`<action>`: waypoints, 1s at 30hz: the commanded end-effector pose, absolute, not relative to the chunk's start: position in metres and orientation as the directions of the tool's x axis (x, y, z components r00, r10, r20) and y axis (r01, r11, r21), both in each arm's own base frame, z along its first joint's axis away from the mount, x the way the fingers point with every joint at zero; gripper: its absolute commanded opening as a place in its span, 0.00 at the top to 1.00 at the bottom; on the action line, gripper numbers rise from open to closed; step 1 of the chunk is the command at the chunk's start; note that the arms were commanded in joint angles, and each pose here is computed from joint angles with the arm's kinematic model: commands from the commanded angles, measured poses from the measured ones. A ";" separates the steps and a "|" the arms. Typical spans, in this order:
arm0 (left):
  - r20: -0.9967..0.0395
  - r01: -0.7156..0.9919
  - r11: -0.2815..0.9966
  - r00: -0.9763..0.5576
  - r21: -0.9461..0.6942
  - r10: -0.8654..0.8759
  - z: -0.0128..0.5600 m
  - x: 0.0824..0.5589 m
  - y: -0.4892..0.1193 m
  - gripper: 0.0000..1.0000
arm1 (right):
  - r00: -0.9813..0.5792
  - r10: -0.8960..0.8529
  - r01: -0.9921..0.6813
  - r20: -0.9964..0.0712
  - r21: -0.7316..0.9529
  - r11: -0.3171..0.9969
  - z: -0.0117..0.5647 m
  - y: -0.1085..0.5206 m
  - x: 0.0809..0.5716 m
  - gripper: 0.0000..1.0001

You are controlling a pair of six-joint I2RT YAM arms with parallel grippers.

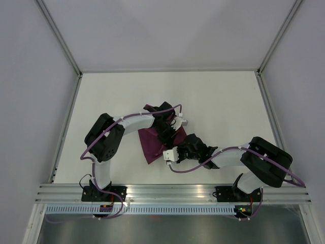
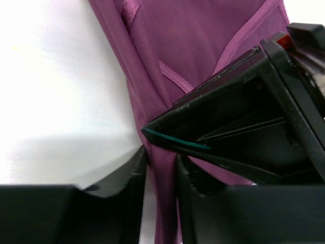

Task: Fold the napkin, place the utensils inside, and roll it up
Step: Roll the napkin with the utensil

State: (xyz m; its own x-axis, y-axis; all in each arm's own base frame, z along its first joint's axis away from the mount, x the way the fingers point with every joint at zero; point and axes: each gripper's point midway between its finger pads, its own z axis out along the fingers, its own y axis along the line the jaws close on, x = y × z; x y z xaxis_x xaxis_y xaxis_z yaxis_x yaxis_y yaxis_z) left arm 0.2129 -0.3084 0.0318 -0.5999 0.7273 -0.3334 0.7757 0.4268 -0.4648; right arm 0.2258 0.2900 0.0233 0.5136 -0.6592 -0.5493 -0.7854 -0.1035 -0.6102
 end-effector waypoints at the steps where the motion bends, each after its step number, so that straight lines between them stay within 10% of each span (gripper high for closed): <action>1: -0.384 0.796 0.373 -0.570 -0.476 0.727 0.043 0.220 -0.321 0.98 | 0.535 -0.644 -0.766 -0.547 -0.635 -0.098 0.030 0.297 0.229 0.69; 14: -0.429 0.787 0.385 -0.595 -0.482 0.680 0.065 0.229 -0.321 0.72 | 0.508 -0.673 -0.812 -0.537 -0.559 -0.167 0.025 0.297 0.222 0.96; 30: -0.596 0.692 0.607 -0.693 -0.391 0.406 0.112 0.288 -0.284 0.49 | 0.457 -0.703 -0.871 -0.544 -0.433 -0.231 0.020 0.299 0.210 1.00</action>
State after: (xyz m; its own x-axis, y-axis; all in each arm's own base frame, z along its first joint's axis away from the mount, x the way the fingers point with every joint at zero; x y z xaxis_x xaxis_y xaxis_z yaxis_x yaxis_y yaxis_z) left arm 0.2607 -0.2906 0.0853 -0.6673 0.5383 -0.5148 0.7439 0.5158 -0.4249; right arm 0.2162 0.2912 0.0186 0.4664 -0.7110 -0.5263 -0.8539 -0.2064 -0.4778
